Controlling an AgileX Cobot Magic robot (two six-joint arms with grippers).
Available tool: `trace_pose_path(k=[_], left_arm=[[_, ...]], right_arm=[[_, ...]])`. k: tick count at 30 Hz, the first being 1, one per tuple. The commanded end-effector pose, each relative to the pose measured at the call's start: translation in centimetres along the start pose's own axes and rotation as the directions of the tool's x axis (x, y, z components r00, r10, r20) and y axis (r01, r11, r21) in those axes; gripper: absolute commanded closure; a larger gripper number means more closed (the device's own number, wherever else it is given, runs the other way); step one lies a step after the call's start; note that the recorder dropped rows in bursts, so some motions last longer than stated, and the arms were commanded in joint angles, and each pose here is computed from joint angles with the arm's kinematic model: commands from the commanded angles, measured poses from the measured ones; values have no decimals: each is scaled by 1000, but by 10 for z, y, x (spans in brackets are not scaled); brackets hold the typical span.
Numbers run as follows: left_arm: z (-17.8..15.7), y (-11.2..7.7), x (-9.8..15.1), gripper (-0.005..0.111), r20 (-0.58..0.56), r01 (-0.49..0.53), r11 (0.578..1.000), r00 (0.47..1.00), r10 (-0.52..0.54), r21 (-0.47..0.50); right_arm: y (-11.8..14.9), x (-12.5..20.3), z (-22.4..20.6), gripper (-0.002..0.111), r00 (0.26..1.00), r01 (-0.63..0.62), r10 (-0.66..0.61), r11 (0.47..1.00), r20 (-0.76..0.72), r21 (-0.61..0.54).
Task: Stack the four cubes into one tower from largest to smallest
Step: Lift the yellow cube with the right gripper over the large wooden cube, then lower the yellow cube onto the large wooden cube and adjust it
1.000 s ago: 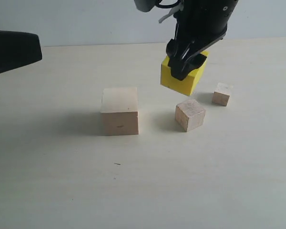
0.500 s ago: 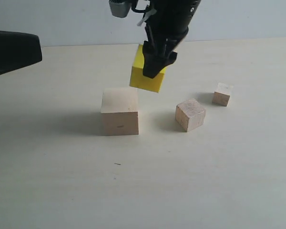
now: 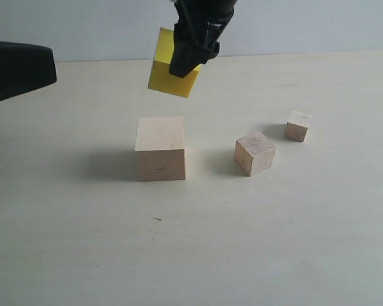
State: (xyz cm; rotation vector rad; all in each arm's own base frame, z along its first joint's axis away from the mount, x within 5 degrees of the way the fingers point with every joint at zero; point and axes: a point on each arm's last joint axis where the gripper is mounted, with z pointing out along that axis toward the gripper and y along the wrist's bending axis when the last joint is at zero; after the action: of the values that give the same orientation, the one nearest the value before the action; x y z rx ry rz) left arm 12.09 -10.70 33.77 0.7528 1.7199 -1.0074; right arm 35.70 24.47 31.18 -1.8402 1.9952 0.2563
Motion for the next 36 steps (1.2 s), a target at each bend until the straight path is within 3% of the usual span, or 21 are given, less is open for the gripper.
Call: trace_pose_path(k=[1,13,17,36], left_arm=[[0,-1,0,107,3,-9,1000,1000,9,3],[0,2,0,107,10,-19,1000,1000,19,-20],[0,2,0,107,10,-19,1000,1000,19,-20],[0,2,0,107,10,-32,999,999,32,-20]], right_arm=[[-3,0,13,108,1000,-10,10,1000,4,-25],[15,-17,37,108,996,76,-79,996,-52,-54],[11,-10,51,108,992,49,-54,998,-116,-46],[13,-9,74,108,994,30,-41,993,-103,-111]])
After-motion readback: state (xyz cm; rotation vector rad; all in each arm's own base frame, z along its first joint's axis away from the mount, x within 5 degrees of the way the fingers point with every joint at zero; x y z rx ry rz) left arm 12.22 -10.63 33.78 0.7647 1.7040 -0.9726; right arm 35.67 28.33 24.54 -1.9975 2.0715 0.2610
